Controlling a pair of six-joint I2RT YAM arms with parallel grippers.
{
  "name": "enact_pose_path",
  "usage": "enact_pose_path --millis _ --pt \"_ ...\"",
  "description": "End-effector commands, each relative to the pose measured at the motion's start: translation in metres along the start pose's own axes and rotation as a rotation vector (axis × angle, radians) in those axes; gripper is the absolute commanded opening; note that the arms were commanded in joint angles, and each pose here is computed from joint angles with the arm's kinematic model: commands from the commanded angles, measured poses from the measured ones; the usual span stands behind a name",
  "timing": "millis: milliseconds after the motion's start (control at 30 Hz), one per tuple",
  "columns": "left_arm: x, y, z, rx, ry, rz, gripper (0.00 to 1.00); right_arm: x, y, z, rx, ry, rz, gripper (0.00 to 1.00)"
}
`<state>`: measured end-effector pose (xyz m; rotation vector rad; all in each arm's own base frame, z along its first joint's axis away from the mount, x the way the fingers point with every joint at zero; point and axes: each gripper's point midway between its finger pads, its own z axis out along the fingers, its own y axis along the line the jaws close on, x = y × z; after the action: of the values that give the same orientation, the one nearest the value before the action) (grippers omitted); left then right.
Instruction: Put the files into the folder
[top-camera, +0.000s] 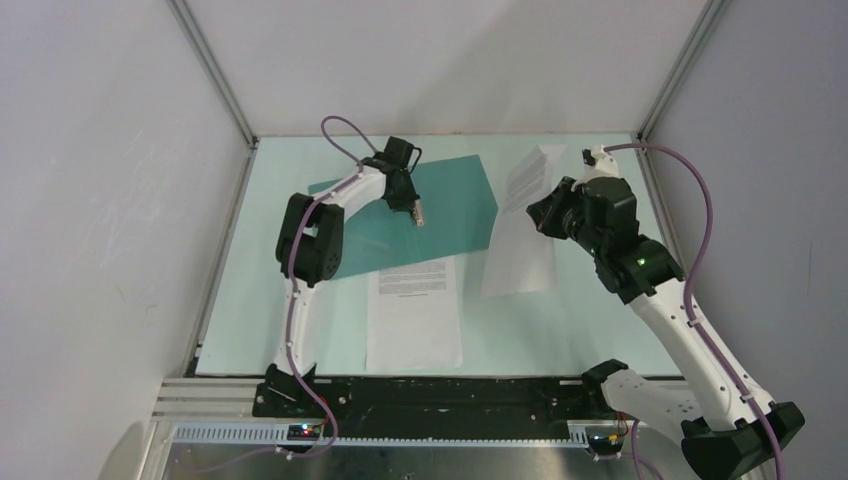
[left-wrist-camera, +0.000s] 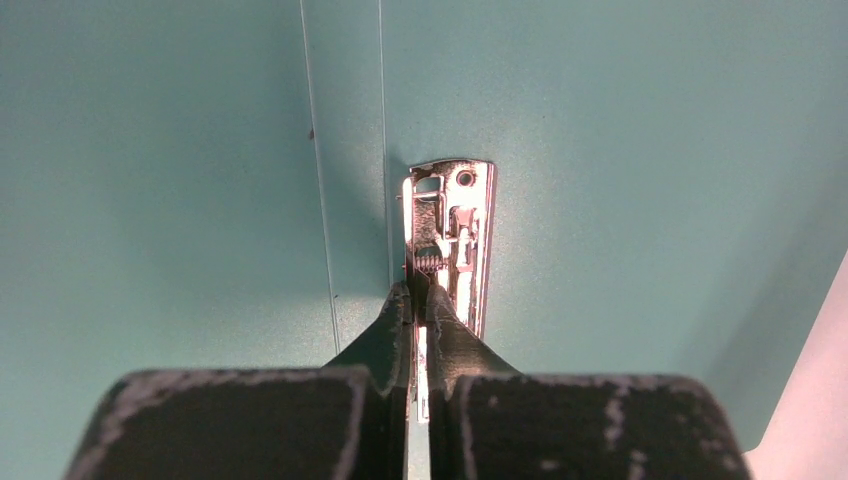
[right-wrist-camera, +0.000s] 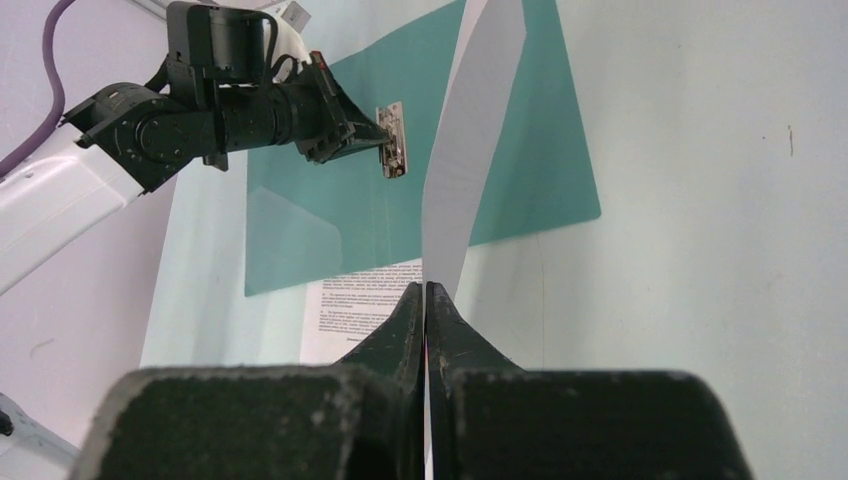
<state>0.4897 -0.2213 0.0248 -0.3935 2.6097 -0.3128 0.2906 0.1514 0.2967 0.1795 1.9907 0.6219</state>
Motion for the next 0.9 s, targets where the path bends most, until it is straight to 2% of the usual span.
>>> enact_pose_path --millis 0,133,400,533,867 --pt "-0.007 -0.026 -0.041 0.046 -0.044 0.077 0.00 -0.032 0.019 -0.012 -0.049 -0.088 -0.030 0.00" --pt "-0.003 -0.037 -0.077 0.073 -0.059 0.106 0.00 -0.037 0.021 -0.017 -0.054 -0.102 -0.037 0.00" --pt "0.049 -0.042 -0.111 0.083 -0.015 0.064 0.00 -0.042 0.021 -0.026 -0.049 -0.116 -0.045 0.00" --pt "0.081 -0.066 -0.127 0.117 0.002 0.073 0.00 -0.042 0.018 -0.031 -0.039 -0.121 -0.045 0.00" --pt "0.147 -0.104 -0.134 0.141 0.052 0.094 0.00 -0.038 0.011 -0.042 -0.017 -0.112 -0.046 0.00"
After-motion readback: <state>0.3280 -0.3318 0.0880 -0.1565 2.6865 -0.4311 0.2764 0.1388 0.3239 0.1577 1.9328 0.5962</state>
